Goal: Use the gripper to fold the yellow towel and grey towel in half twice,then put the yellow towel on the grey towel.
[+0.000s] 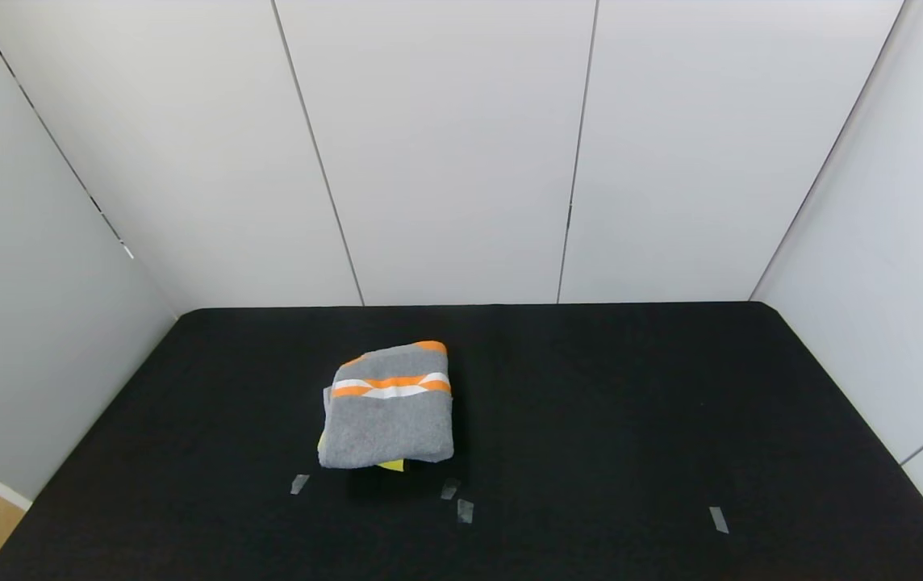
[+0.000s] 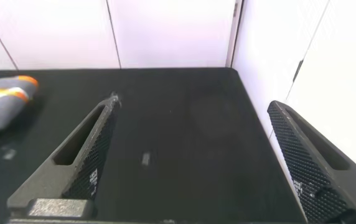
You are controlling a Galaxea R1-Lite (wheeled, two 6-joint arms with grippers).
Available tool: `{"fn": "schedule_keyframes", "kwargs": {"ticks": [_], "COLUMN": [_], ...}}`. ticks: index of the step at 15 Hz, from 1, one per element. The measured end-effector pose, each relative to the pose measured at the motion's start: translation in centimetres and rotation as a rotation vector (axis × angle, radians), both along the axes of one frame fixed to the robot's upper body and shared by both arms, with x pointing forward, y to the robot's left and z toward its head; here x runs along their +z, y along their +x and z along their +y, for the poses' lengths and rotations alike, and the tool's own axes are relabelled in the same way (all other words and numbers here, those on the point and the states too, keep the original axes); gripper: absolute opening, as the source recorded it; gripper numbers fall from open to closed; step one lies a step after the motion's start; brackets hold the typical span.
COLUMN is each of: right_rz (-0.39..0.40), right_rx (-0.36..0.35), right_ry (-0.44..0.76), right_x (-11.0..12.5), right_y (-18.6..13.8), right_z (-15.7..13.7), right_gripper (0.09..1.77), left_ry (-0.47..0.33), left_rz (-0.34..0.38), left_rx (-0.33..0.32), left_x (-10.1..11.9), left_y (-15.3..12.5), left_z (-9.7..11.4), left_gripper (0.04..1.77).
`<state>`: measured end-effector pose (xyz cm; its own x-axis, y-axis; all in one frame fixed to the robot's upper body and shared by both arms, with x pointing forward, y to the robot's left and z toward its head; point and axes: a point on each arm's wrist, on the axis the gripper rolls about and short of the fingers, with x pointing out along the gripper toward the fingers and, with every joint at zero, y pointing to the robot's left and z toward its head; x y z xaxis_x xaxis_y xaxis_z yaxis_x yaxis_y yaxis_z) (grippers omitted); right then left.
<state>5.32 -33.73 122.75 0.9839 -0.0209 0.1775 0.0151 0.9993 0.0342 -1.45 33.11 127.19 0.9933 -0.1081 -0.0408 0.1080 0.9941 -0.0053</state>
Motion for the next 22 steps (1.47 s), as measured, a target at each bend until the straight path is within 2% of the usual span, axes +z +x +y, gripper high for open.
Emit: {"fn": "schedule_keyframes", "kwargs": {"ticks": [4,7,8,10,13,22], "right_rz": [0.012,0.094,0.125,0.134,0.16,0.189], "right_rx": [0.004,0.008,0.008,0.009,0.003,0.001], "right_ry": [-0.003,0.011,0.012,0.024,0.026,0.021], "right_x": [-2.2,-3.6,-3.9,-4.0,-4.3,-4.5], "right_y": [1.2,1.5,1.6,1.6,1.6,1.5], "right_z": [0.0,0.0,0.0,0.0,0.0,0.0], "right_gripper": [1.71,1.71,1.71,1.71,1.71,1.71], "left_ry": [-0.002,0.016,0.033,0.05,0.05,0.039], "left_rz": [-0.06,-0.133,-0.126,-0.091,-0.058,-0.048], "left_rx": [0.04,0.066,0.074,0.078,0.081,0.09], "left_x": [-2.4,-4.9,-5.9,-7.4,-8.6,-8.9], "left_y": [3.9,6.6,7.2,7.8,8.2,8.3], "left_z": [0.1,0.1,0.2,0.2,0.2,0.2], "left_gripper": [1.72,1.72,1.72,1.72,1.72,1.72]}}
